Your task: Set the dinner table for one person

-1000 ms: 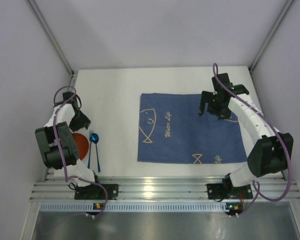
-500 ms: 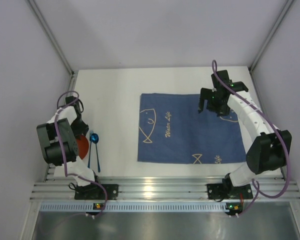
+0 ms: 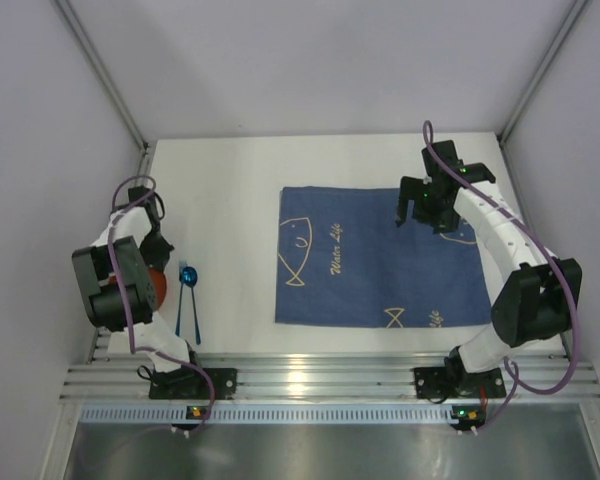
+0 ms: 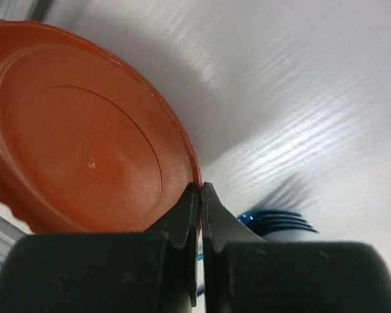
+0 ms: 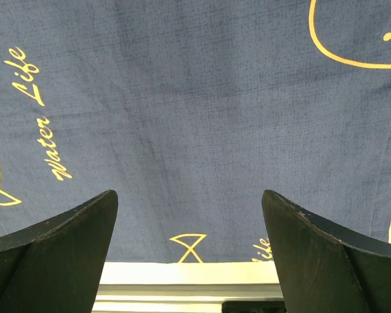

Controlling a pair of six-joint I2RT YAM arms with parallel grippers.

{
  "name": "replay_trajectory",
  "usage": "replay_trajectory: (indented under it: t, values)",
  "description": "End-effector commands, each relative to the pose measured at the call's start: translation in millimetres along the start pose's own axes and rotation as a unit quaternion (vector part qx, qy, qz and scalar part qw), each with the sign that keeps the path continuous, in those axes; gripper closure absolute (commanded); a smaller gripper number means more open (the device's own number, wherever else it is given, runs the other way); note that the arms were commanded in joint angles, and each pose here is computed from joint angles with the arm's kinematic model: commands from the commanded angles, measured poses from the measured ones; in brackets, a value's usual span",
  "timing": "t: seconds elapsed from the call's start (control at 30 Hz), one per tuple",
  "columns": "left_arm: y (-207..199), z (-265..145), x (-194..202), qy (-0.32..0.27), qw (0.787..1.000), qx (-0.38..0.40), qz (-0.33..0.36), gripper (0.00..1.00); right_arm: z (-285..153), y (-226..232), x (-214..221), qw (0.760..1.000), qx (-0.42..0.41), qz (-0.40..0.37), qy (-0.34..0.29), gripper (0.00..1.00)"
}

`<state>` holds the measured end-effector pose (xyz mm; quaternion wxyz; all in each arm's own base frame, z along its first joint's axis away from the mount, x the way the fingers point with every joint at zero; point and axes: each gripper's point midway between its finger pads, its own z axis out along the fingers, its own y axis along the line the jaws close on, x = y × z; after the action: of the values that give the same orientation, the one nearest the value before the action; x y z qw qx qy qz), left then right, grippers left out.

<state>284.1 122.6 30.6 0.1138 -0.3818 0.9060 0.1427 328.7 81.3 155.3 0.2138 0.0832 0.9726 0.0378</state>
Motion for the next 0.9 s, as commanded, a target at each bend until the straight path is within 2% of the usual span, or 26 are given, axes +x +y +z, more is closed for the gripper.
replay_trajectory:
  t: [0.0, 0.13, 0.27, 0.3, 0.47, 0.53, 0.57, 0.63, 0.73, 0.87]
  values:
    - [-6, -54, -36, -0.049, 0.997, 0.05, -0.028, 1.0, -15, 11, -12, 0.999, -0.033, -0.008, -0.028, 0.08]
    - [-47, -103, -51, -0.065, 0.985, 0.148, -0.061, 1.0, -22, 46, -15, 0.992, -0.121, -0.022, -0.035, 0.07]
    - [-106, -150, -39, -0.074, 0.975, 0.207, -0.035, 1.0, -32, 93, -12, 0.979, -0.194, -0.057, -0.032, 0.05]
    - [-130, -164, -25, -0.072, 0.971, 0.227, -0.012, 1.0, -34, 106, -8, 0.974, -0.217, -0.061, -0.023, 0.05]
    - [-230, -227, 25, -0.034, 0.94, 0.338, 0.02, 1.0, -49, 166, -16, 0.951, -0.295, -0.083, -0.03, 0.05]
    - [-259, -245, 31, -0.035, 0.932, 0.36, 0.029, 1.0, -48, 181, -19, 0.946, -0.311, -0.086, -0.028, 0.05]
    - [-274, -254, 46, -0.031, 0.928, 0.369, 0.049, 1.0, -55, 191, -23, 0.942, -0.321, -0.086, -0.032, 0.05]
    - [-298, -282, 57, -0.017, 0.91, 0.41, 0.064, 1.0, -53, 202, -27, 0.939, -0.332, -0.082, -0.032, 0.05]
    - [-333, -298, 84, 0.003, 0.896, 0.435, 0.088, 1.0, -52, 217, -28, 0.932, -0.354, -0.069, -0.03, 0.05]
    - [-360, -326, 115, 0.016, 0.875, 0.47, 0.116, 1.0, -32, 219, -25, 0.937, -0.348, -0.028, -0.024, 0.05]
